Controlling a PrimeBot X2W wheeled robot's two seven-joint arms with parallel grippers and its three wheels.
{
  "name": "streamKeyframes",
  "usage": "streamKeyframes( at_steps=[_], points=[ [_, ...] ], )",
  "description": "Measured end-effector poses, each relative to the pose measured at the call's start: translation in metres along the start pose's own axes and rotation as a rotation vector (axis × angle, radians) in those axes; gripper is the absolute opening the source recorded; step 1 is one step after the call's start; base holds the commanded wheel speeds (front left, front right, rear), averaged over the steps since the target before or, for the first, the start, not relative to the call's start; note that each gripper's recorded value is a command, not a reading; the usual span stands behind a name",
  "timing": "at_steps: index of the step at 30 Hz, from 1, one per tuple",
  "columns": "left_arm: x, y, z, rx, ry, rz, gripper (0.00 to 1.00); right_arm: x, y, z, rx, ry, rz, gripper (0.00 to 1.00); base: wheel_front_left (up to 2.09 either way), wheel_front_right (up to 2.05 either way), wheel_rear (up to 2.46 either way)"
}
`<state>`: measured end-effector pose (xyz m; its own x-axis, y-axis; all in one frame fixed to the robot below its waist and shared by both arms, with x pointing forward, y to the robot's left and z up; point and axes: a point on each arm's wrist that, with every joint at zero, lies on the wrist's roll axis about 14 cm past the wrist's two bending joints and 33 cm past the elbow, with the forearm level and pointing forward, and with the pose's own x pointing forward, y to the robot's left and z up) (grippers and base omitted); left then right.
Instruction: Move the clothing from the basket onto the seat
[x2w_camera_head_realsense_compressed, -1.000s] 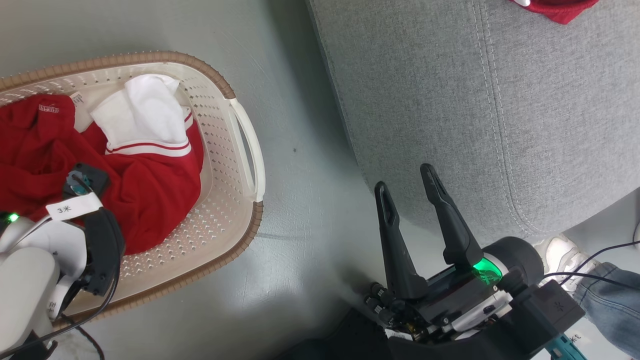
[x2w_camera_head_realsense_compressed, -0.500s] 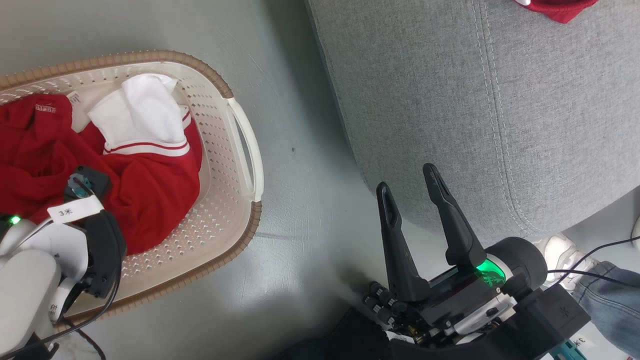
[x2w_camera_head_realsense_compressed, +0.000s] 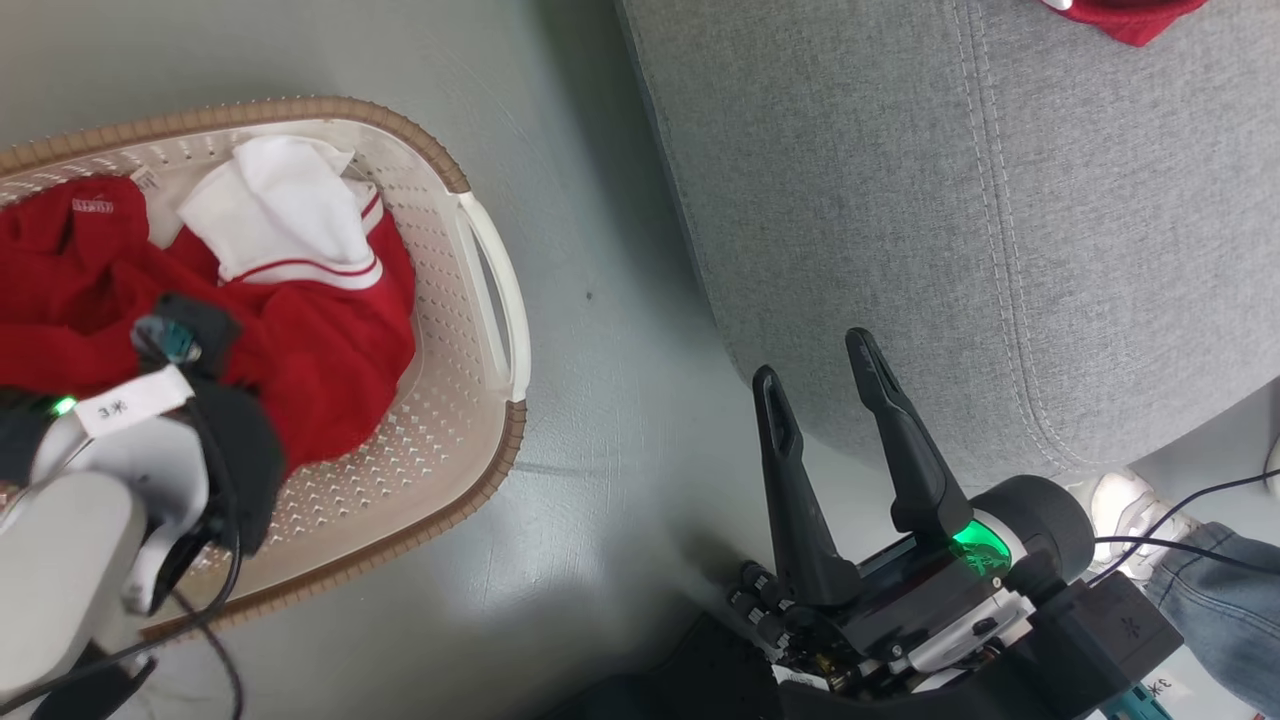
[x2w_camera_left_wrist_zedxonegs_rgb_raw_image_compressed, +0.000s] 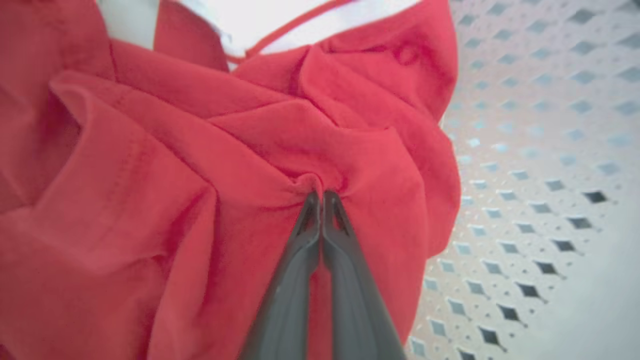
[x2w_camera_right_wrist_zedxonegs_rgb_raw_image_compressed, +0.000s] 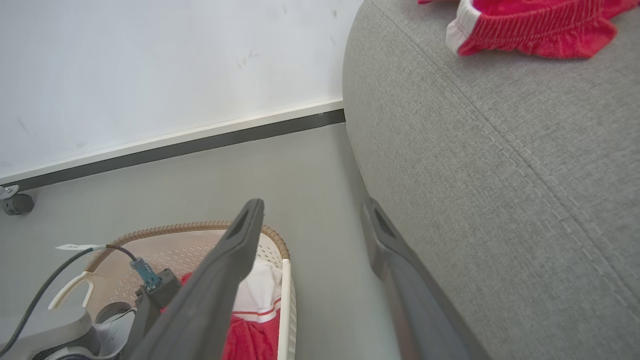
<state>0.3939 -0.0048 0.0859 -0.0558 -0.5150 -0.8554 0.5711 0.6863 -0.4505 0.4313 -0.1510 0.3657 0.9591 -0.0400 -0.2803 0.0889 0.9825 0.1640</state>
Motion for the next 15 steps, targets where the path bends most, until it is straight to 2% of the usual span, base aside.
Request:
streamKeyframes(
  at_steps=[8, 15],
  points=[
    [-0.007, -0.010, 0.047, -0.090, -0.188, -0.044, 0.00, 0.002, 0.003, -0.003, 0.004, 0.005, 0.012, 1.00, 0.00, 0.00, 0.00],
    [-0.031, 0.002, 0.076, -0.197, -0.371, -0.041, 0.00, 0.008, 0.007, 0.003, -0.009, -0.018, 0.040, 1.00, 0.00, 0.00, 0.00]
  ],
)
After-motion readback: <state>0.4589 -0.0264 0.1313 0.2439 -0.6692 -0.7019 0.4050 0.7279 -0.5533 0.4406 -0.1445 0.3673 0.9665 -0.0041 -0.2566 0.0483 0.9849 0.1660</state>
